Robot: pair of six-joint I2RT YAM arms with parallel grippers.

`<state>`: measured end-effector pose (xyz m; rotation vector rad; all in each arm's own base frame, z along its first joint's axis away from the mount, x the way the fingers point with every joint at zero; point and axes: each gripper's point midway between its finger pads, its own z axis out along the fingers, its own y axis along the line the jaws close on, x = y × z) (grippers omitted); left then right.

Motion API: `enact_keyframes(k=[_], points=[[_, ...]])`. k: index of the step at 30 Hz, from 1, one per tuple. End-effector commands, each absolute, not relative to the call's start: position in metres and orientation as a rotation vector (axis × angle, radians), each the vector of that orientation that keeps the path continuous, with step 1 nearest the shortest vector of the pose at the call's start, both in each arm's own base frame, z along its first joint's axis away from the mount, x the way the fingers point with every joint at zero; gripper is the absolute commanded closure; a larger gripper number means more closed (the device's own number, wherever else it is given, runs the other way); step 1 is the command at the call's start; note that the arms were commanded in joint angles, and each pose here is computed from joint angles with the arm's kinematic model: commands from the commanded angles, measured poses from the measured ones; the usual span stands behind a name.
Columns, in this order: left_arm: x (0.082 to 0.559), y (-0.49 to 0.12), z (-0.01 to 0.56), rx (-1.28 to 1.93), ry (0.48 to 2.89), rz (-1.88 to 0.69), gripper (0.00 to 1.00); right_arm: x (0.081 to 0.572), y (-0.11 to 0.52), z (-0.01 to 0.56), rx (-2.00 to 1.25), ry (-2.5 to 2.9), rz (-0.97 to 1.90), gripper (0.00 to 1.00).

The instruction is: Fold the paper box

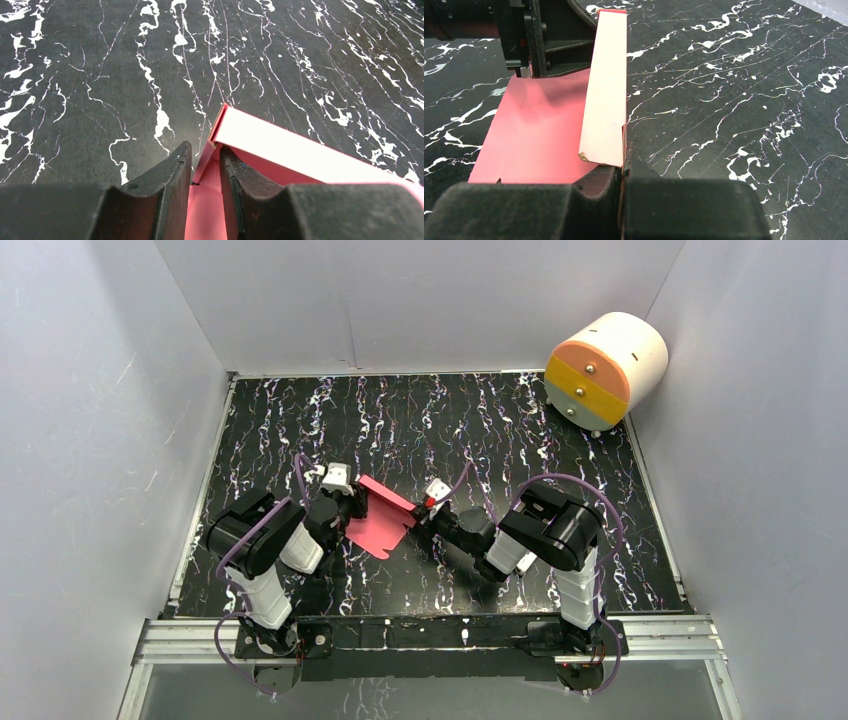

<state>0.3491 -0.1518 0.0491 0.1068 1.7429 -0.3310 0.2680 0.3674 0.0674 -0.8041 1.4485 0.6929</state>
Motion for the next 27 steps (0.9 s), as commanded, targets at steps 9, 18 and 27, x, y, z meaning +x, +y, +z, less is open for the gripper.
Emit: enact_keyframes(k=[9,18,27], points=[[0.369,-0.163,0.085,0.12,1.597,-0.396,0.92,0.264,0.376,0.083,-0.808,1.376,0.729,0.94],[0.375,-0.155,0.083,0.103,1.592,-0.285,1.0,0.263,0.379,0.08,-0.809,1.388,0.746,0.95],[0.374,-0.137,0.081,-0.054,1.592,-0.075,1.0,0.264,0.375,0.081,-0.785,1.395,0.738,0.95]])
